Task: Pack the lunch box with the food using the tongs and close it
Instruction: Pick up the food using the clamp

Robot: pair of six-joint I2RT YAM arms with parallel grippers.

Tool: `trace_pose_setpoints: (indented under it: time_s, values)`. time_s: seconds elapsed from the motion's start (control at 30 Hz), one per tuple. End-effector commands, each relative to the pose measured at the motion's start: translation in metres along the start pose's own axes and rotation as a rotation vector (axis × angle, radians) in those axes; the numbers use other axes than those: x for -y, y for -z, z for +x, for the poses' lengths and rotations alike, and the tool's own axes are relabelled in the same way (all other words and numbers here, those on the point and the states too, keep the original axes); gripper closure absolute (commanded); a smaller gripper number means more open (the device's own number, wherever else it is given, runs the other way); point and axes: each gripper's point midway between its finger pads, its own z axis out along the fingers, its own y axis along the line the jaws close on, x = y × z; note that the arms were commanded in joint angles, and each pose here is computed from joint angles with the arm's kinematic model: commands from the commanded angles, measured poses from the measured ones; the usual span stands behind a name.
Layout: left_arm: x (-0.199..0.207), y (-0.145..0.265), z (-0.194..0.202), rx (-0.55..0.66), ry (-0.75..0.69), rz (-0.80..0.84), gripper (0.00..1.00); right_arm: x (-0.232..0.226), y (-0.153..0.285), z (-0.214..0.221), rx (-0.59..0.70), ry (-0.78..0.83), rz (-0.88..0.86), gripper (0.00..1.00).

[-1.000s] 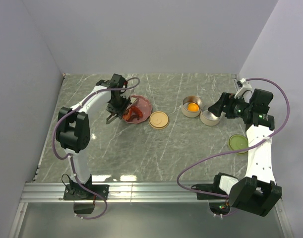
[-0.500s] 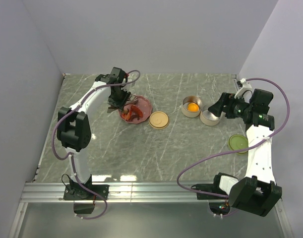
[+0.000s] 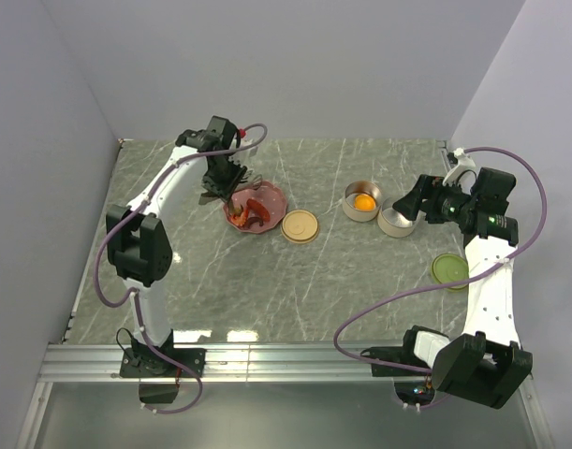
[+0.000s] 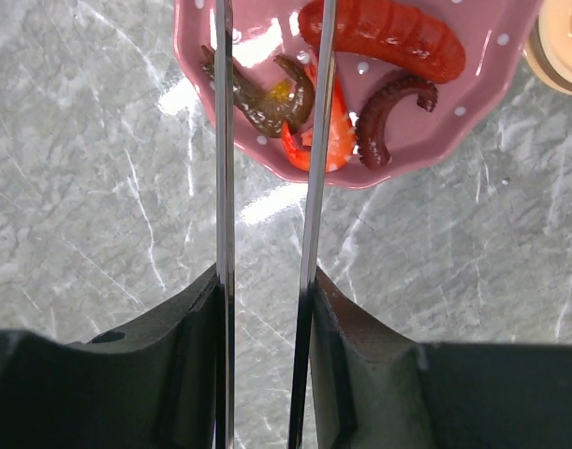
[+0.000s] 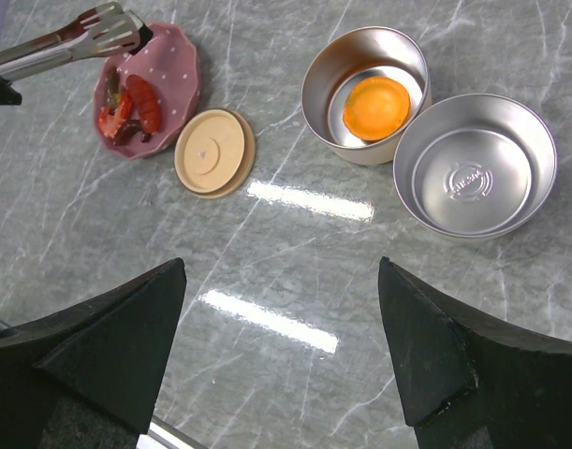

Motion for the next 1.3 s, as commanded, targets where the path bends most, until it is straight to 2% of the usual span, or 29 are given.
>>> trace_pose_setpoints:
  time_s: [0.0,0.17,0.5,1.27]
  values:
    - [0.008,0.017,-0.002,0.008,-0.057,0.01,0.78,-0.005,0.006,-0.007,0.028,0.04,0.004,0.11]
    - [0.012,0.027,0.012,-0.01,-0.111,0.005,0.79,-0.005,0.005,-0.006,0.027,0.038,0.001,0.1]
    - [0.022,0.032,0.026,-0.06,-0.122,0.047,0.77,-0.007,0.004,-0.009,0.03,0.032,-0.012,0.11]
    - [0.036,0.046,0.013,-0.028,-0.121,0.116,0.75,-0.005,0.002,-0.007,0.025,0.031,-0.014,0.11]
